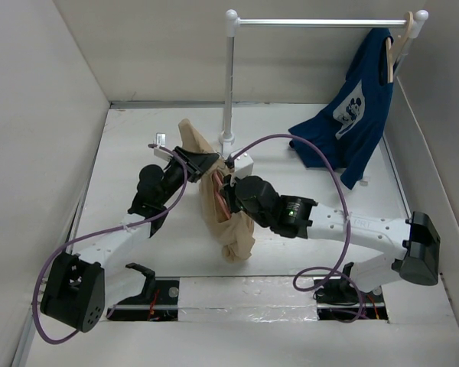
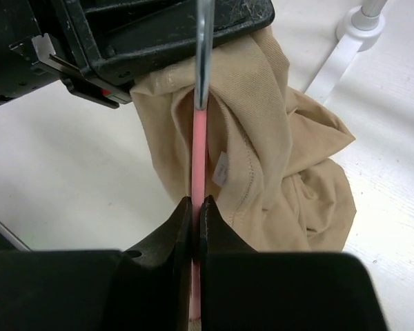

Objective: Place the t-shirt on the hanger

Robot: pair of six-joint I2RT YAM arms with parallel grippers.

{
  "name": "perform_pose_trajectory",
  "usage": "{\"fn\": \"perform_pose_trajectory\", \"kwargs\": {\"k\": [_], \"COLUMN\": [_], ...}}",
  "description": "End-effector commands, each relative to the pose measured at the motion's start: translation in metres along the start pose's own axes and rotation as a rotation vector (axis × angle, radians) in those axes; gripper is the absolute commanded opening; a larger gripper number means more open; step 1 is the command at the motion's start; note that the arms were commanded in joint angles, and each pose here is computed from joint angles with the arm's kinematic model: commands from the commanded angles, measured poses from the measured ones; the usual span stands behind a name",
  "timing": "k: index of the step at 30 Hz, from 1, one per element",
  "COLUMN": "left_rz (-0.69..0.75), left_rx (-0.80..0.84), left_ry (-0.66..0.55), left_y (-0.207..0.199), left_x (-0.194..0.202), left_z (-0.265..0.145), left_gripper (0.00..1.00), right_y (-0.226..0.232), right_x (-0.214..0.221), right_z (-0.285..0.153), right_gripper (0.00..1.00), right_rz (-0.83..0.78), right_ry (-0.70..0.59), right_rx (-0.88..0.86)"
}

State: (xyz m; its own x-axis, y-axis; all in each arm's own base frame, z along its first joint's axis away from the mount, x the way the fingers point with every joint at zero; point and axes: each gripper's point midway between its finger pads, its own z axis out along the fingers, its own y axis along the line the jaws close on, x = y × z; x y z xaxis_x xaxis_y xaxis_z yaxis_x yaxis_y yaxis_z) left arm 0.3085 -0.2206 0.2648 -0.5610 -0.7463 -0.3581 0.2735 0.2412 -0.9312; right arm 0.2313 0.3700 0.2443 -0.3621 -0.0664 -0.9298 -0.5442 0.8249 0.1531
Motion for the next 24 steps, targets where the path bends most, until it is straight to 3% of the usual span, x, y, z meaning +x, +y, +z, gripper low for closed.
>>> {"fn": "perform_pose_trajectory", "kwargs": {"k": [1, 4, 7, 11, 17, 24], "left_rz": [0.112, 0.169, 0.209, 0.257, 0.320, 0.275], "left_rx": [0.057, 0.028, -0.001, -0.061, -0.147, -0.175], "left_ry": [-0.006, -0.047, -0.076, -0.116, -0.276, -0.386], "left_y": [-0.032, -0.035, -0.036, -0.032, -0.033, -0.034], "left_x": [-0.009, -0.021, -0.029, -0.040, -0.076, -0.121], "left_z": [0.004, 0.007, 0.007, 0.007, -0.006, 0.006], "left_gripper": [0.30, 0.51, 0.60, 0.62, 0.62, 0.71], "right_y": [0.001, -0.006, -0.016, -0.023, -0.019, -0.019], "right_x": [-0.037, -0.039, -0.042, -0.044, -0.042, -0.044], "right_z": [-0.013, -0.025, -0.031, -0.035, -0.040, -0.048], "right_gripper": [0.00, 0.00, 0.00, 0.00, 0.00, 0.00], "right_rz": [0.051, 0.057, 0.061, 0.060, 0.048, 0.049], "right_ry": [-0.114, -0.114, -0.116, -0.114, -0.100, -0.105], "right_rx": [-0.004, 0.001, 0.001, -0.001, -0.038, -0.059]}}
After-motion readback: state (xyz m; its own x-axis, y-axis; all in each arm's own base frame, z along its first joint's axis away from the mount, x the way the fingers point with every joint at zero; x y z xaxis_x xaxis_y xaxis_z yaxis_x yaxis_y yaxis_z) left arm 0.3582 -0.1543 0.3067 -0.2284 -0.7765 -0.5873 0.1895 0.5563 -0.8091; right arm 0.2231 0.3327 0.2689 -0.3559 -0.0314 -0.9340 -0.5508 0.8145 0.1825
